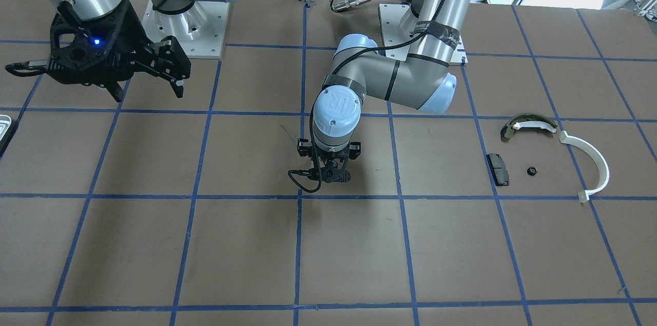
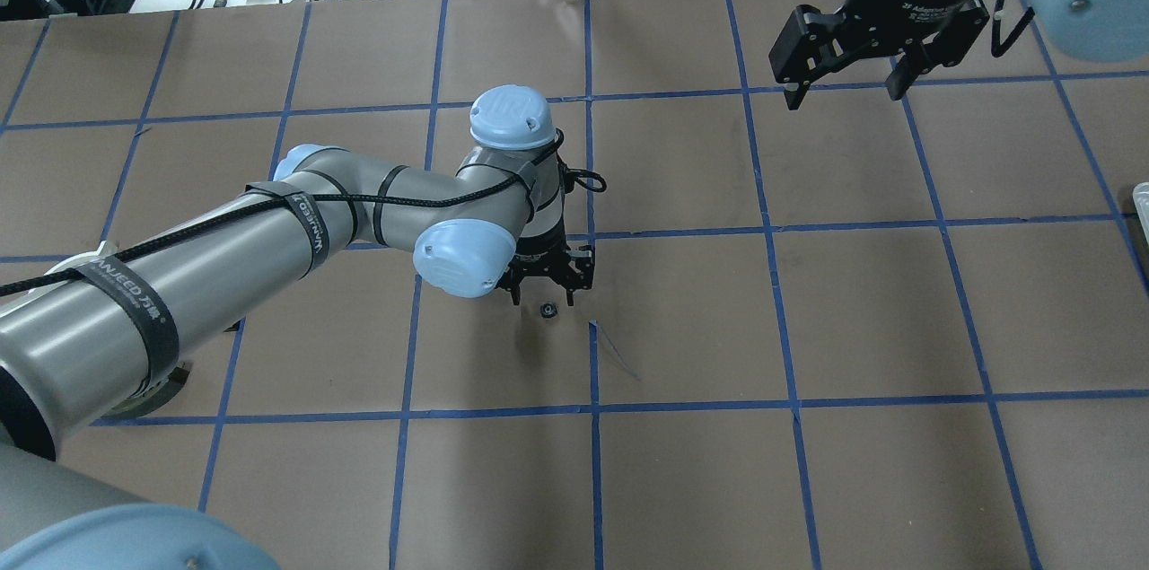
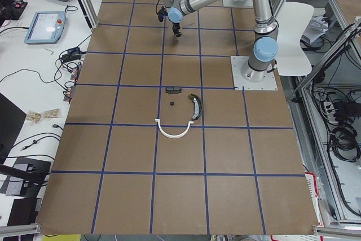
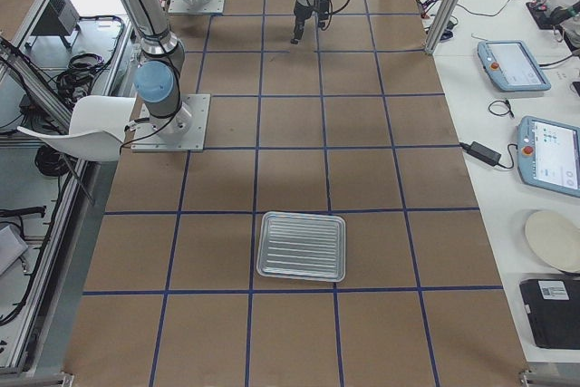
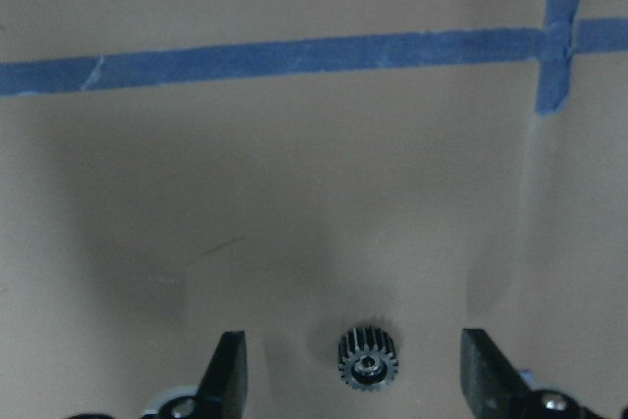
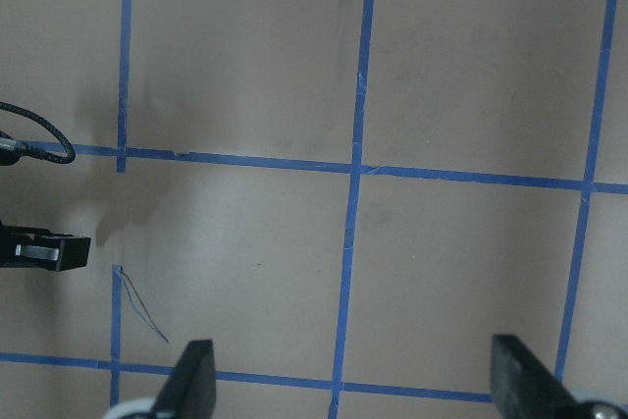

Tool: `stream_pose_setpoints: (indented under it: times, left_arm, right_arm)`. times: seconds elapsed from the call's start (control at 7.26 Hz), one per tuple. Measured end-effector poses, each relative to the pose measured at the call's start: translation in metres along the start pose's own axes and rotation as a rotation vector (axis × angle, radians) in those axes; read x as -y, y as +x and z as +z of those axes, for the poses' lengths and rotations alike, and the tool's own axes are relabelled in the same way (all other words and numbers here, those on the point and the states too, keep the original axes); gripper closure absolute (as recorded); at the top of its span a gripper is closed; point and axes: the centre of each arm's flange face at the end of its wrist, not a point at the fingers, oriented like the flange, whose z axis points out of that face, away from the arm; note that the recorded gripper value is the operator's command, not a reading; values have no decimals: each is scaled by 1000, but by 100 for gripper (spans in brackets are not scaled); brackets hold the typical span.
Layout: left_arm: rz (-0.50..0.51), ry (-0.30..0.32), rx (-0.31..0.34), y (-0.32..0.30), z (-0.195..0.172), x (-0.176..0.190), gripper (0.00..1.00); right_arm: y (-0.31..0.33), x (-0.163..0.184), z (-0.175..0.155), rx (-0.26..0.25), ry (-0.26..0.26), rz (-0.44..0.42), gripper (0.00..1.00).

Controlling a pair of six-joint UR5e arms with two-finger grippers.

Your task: Place bearing gear from tray to pile

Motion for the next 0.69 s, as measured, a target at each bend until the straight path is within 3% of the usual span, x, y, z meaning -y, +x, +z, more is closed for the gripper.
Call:
stream_pose_setpoints:
  times: [0.14,0.28,0.69]
  left_arm:
    - [2,-8,-2,0,2,0,82]
    - [6,-14,-2,0,3,-1,100]
    - [15,-14,0,-1,4,2,100]
  right_arm:
    - [0,-1,0,-4,1,-4,0]
    - [1,-2,0,-7,0,-6,0]
    - [1,-5,-2,-9,-4,-11,0]
